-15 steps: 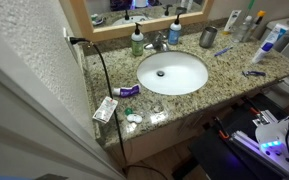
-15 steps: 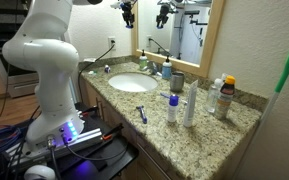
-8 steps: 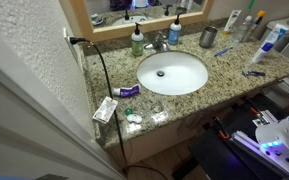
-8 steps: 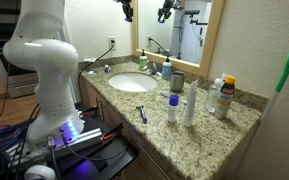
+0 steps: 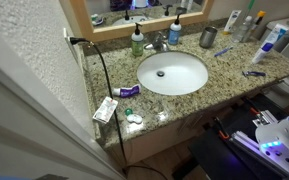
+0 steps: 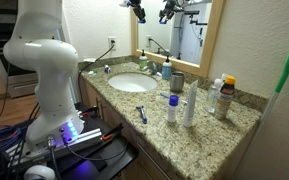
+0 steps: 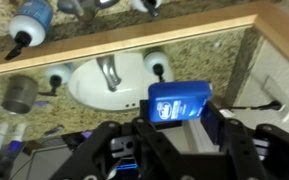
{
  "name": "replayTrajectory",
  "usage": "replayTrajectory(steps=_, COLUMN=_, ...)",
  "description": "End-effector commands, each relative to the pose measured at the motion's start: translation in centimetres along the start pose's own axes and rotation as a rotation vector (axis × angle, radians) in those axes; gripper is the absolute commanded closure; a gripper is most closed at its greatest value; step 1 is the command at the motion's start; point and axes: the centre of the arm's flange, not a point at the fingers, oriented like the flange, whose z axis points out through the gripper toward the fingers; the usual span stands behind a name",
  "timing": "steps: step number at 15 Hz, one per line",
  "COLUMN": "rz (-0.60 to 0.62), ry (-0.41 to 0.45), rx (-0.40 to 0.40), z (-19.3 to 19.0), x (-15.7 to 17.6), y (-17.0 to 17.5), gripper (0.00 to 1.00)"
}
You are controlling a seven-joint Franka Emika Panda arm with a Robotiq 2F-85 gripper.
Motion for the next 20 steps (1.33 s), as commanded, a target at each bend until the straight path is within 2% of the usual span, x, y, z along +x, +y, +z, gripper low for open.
replayTrajectory(steps=1, rz=0.123, ry=0.103, rx=-0.141, z=-1.1, x=-1.6, y=9.1, gripper=0.7)
replayTrajectory(steps=6, rz=0.415, ry=0.115, rx=-0.307, z=-3.8, x=-1.2, y=19.7, gripper=0.7)
replayTrajectory(steps=8, rz=0.533, ry=0.078, rx=-0.354, z=-5.4, x=-1.9, y=24.0, gripper=0.7)
replayTrajectory(steps=10, rz=0.614, ry=-0.016, rx=-0.298, z=-7.3, x=-3.3, y=28.0, gripper=0.7)
replayTrajectory(steps=11, rz=0.559, ry=0.047, rx=-0.334, z=-5.4, x=-0.2, y=24.1, gripper=0.45)
replayTrajectory(steps=13, rz=0.609, ry=0.014, rx=-0.309, z=-7.0, x=-1.3, y=26.7, gripper=0.45)
replayTrajectory(steps=16, rz=0.611, ry=0.006, rx=-0.3, z=-7.5, x=-2.3, y=26.8, gripper=0.45)
replayTrajectory(steps=17, rz=0.642, ry=0.028, rx=-0.333, z=-6.3, x=-1.7, y=28.2, gripper=0.7)
replayTrajectory(steps=20, rz=0.812, ry=0.114, rx=-0.398, z=-5.5, x=-1.4, y=36.9, gripper=0.7)
